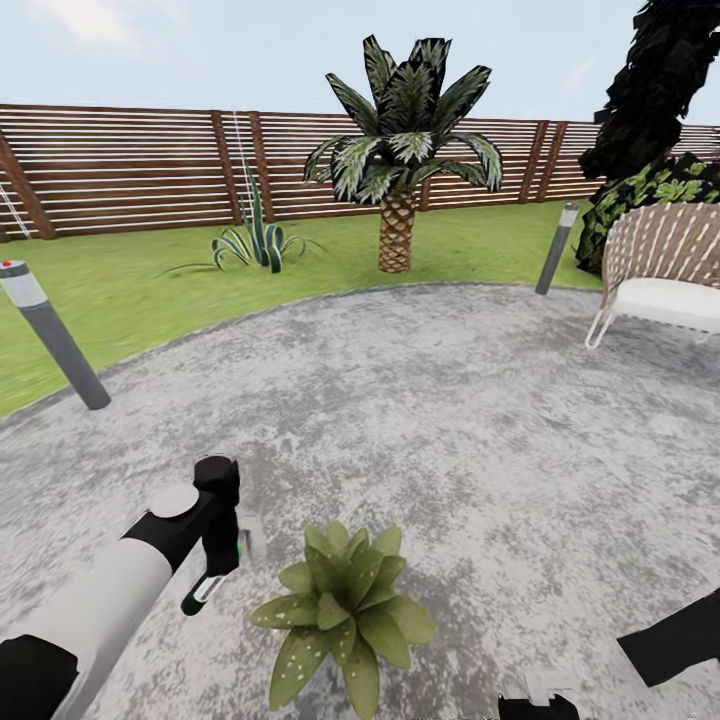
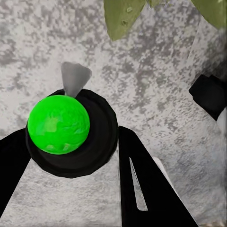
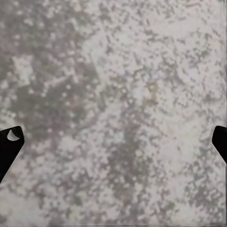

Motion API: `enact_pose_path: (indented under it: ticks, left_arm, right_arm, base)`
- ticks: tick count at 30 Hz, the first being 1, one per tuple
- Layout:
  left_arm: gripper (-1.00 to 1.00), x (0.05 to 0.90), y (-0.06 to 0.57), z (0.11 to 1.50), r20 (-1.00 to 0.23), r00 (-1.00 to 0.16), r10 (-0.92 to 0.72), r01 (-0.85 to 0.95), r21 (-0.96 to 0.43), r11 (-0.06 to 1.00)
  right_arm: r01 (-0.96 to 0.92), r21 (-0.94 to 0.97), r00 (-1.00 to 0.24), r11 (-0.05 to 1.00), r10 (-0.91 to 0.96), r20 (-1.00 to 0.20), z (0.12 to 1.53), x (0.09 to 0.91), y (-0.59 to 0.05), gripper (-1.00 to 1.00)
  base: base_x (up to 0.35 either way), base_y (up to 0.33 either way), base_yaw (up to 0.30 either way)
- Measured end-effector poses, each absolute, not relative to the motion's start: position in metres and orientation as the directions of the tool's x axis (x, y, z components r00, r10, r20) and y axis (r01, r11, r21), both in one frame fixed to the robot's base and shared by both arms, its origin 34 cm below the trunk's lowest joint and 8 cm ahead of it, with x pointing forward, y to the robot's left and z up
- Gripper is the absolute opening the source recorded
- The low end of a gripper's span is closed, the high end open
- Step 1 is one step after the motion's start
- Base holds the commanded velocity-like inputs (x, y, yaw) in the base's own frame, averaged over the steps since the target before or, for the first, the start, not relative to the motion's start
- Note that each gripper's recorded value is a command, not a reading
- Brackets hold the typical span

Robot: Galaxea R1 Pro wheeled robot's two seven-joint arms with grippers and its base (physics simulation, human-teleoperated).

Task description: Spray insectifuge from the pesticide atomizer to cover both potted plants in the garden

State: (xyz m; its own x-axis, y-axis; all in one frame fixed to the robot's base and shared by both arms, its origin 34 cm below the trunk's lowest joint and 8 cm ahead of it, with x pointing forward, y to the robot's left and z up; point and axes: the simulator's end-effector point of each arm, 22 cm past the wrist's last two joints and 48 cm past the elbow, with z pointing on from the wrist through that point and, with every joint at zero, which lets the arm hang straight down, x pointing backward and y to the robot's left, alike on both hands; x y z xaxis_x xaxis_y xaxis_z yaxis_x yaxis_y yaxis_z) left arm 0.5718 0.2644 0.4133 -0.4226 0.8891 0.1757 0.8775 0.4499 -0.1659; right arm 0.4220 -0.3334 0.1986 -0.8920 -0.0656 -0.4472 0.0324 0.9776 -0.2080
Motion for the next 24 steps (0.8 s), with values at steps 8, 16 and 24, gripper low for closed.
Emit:
enact_pose_path:
  ticks: [8, 16, 24]
  left_arm:
    - [-1.00, 0.551, 0.288, 0.401, 0.211, -0.438, 0.874, 0.859, -0.189, 0.476]
    - [-1.00, 0.554, 0.274, 0.402, 0.183, -0.430, 0.884, 0.865, -0.198, 0.461]
    - [-1.00, 0.563, 0.297, 0.406, 0.074, -0.409, 0.910, 0.883, -0.219, 0.415]
  right_arm:
    - [0.033, -0.208, -0.892, 0.978, -0.065, -0.448, 0.199, 0.422, -0.333, 1.00]
    - [0.032, -0.208, -0.892, 0.978, -0.066, -0.448, 0.199, 0.422, -0.333, 1.00]
    - [0.030, -0.208, -0.892, 0.978, -0.068, -0.447, 0.199, 0.422, -0.333, 1.00]
  base:
    - [0.000, 0.000, -0.039]
    - [0.000, 0.000, 0.000]
    - [0.000, 0.000, 0.000]
